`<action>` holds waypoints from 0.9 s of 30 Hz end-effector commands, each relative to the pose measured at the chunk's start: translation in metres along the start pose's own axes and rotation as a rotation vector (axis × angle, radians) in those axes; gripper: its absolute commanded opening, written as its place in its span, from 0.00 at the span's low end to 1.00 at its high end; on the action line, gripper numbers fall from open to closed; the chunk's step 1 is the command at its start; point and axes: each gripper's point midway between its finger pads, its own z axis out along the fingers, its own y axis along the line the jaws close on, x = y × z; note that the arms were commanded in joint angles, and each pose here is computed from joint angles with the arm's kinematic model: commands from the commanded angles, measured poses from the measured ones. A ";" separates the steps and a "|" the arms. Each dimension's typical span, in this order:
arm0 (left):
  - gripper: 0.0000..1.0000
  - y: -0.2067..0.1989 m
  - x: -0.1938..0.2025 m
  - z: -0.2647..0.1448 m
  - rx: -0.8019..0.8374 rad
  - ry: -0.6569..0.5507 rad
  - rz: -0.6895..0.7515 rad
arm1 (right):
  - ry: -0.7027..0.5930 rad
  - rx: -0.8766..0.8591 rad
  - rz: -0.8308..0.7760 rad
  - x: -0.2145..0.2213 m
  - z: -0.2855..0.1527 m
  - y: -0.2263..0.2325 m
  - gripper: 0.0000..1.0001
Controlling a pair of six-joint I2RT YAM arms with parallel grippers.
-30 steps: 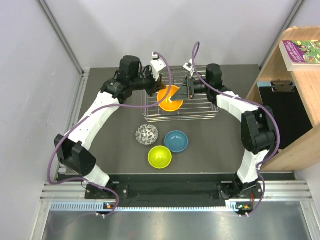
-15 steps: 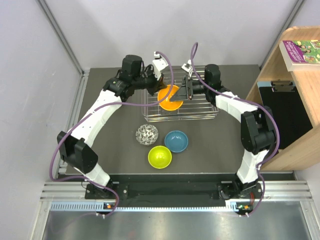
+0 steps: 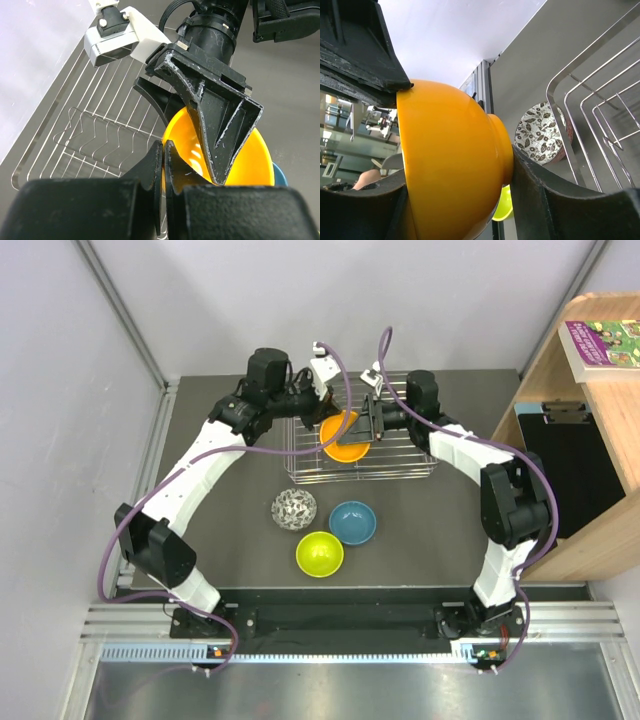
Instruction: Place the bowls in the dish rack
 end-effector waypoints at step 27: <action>0.61 0.006 0.044 0.013 -0.068 0.108 -0.006 | -0.145 0.541 -0.287 -0.049 -0.037 -0.035 0.00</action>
